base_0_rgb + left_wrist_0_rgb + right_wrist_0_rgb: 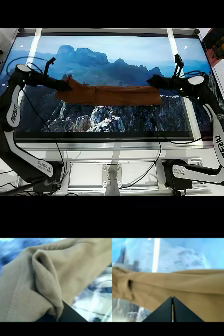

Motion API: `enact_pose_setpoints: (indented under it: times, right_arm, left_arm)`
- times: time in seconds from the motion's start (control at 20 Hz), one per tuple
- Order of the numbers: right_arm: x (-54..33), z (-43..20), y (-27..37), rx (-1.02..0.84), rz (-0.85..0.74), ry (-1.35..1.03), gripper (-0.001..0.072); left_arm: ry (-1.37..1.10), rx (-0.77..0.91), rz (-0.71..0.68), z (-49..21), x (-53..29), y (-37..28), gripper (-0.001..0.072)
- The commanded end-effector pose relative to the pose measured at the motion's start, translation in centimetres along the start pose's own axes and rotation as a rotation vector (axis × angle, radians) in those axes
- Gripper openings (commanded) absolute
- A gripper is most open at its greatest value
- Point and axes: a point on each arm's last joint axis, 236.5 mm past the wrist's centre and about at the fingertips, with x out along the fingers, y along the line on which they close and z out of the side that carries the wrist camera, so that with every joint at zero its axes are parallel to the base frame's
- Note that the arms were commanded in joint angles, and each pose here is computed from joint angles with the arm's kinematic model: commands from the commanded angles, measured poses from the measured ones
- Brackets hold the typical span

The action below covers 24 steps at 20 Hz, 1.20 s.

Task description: Fold the clothes and pants, and hang the long-sleeved shirts on hangers.

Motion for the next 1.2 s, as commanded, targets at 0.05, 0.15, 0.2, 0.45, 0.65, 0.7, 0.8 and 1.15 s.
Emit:
enact_pose_setpoints:
  times: [0.05,0.15,0.2,0.45,0.65,0.7,0.8,1.15]
  right_arm:
    - [0.5,2.2,3.6,-0.158,-0.004,-0.029,0.0014]
    - [2.4,1.9,4.1,-0.154,-0.052,-0.044,0.0013]
    - [3.8,0.9,4.4,-0.152,-0.062,-0.026,0.0012]
    - [13.0,-6.7,6.9,-0.121,-0.024,0.165,0.0012]
    - [19.3,-12.3,10.6,-0.128,0.033,0.316,0.0012]
    - [20.5,-13.1,11.4,-0.128,0.044,0.336,0.0012]
    - [22.2,-13.9,12.2,-0.101,0.05,0.346,0.0013]
    - [19.4,-13.5,8.8,-0.088,0.013,0.473,0.0013]
  left_arm:
    - [-0.037,-0.002,0.017,2.7,-2.8,-7.4,0.0011]
    - [-0.064,0.035,0.025,3.6,-3.8,-10.2,0.0011]
    - [-0.083,0.036,0.012,4.1,-4.2,-11.8,0.0011]
    - [-0.161,0.015,-0.146,6.3,-4.5,-18.5,0.0011]
    - [-0.189,0.035,-0.151,7.5,-3.2,-19.8,0.0011]
    - [-0.207,0.039,-0.143,8.0,-3.0,-19.9,0.0011]
    - [-0.244,0.042,-0.126,8.9,-2.7,-19.9,0.0011]
    - [-0.298,0.056,-0.108,11.3,1.4,-21.2,0.0011]
